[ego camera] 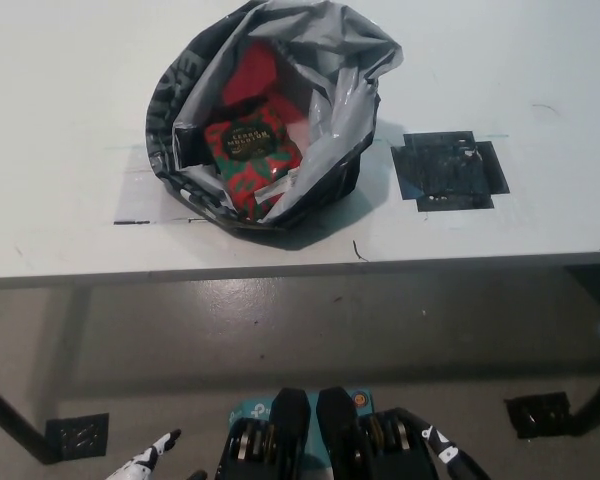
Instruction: The robot uses its right hand to pick up a bag of coffee beans and puts it in the black plastic bag, then the robot grabs the top of the bag and lifts it.
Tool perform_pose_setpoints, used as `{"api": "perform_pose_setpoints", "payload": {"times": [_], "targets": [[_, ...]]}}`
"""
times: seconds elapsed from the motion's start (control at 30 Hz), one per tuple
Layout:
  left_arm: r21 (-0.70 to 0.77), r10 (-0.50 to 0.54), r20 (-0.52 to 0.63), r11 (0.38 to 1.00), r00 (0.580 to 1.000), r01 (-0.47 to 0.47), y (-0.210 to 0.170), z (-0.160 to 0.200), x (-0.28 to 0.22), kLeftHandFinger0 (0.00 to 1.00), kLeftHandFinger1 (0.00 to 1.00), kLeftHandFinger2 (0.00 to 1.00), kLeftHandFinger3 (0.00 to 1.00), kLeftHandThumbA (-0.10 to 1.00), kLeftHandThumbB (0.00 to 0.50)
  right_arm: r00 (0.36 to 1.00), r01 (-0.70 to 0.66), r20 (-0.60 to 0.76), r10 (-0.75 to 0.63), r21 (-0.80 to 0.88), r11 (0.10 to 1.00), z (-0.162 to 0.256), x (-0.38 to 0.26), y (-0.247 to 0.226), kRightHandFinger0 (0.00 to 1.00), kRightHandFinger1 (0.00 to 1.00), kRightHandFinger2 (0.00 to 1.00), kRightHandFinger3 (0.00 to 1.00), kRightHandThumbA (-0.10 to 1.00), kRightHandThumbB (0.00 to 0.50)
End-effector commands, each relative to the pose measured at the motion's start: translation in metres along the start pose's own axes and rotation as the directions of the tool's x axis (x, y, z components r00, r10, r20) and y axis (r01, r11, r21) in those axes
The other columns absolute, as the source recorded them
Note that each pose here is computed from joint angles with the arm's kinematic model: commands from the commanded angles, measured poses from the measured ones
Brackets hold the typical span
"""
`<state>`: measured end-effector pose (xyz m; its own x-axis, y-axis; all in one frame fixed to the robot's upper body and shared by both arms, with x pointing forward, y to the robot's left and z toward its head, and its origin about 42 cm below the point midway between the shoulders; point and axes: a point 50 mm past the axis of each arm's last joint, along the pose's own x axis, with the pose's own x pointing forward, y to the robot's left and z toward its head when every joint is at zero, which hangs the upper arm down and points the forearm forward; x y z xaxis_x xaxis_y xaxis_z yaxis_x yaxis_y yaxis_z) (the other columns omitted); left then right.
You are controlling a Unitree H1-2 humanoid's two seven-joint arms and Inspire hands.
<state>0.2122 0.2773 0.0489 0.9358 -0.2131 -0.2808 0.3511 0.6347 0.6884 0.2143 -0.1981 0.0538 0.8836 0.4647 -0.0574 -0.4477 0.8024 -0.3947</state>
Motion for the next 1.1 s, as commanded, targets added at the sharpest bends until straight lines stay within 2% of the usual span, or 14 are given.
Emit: {"api": "perform_pose_setpoints", "payload": {"times": [0.0,0.3,0.43,0.6,0.9,0.93,1.0,1.07], "targets": [[-0.197,0.178,0.184,0.97,0.967,-0.141,0.005,0.007,-0.009,1.0,1.0,1.0,1.0,1.0,0.453,0.998,0.027,0.064,-0.026,-0.016,1.0,0.008,0.0,-0.003,1.0,1.0,1.0,1.0,1.0,0.331],[-0.257,0.233,0.215,0.95,0.948,-0.175,0.005,0.008,-0.007,1.0,1.0,1.0,1.0,1.0,0.433,0.998,0.007,0.058,-0.005,-0.042,0.999,0.009,0.005,-0.004,1.0,1.0,1.0,1.0,1.0,0.325],[-0.246,0.232,0.211,0.953,0.95,-0.178,0.007,0.008,-0.002,1.0,1.0,1.0,1.0,1.0,0.447,0.998,0.011,0.064,-0.009,-0.036,0.999,0.012,0.011,-0.007,1.0,1.0,1.0,1.0,1.0,0.319],[-0.247,0.237,0.224,0.952,0.945,-0.18,0.009,0.009,0.002,1.0,1.0,1.0,1.0,1.0,0.407,0.997,0.008,0.071,-0.005,-0.044,0.999,0.014,0.015,-0.009,1.0,1.0,1.0,1.0,1.0,0.301],[-0.242,0.249,0.234,0.951,0.94,-0.192,0.015,0.013,0.006,1.0,1.0,1.0,1.0,1.0,0.398,0.995,0.024,0.093,-0.02,-0.04,0.999,0.016,0.021,-0.013,1.0,1.0,1.0,1.0,1.0,0.31],[-0.238,0.247,0.237,0.952,0.94,-0.191,0.016,0.013,0.006,1.0,1.0,1.0,1.0,1.0,0.393,0.995,0.026,0.095,-0.022,-0.044,0.999,0.016,0.022,-0.013,1.0,1.0,1.0,1.0,1.0,0.313],[-0.201,0.202,0.232,0.967,0.951,-0.156,0.018,0.014,0.007,1.0,1.0,1.0,1.0,1.0,0.414,0.995,0.03,0.099,-0.024,-0.057,0.998,0.017,0.021,-0.015,1.0,1.0,1.0,1.0,1.0,0.314],[-0.153,0.136,0.227,0.983,0.964,-0.102,0.02,0.014,0.007,1.0,1.0,1.0,1.0,1.0,0.39,0.995,0.046,0.095,-0.041,-0.056,0.997,0.017,0.021,-0.02,1.0,1.0,1.0,1.0,1.0,0.318]]}}
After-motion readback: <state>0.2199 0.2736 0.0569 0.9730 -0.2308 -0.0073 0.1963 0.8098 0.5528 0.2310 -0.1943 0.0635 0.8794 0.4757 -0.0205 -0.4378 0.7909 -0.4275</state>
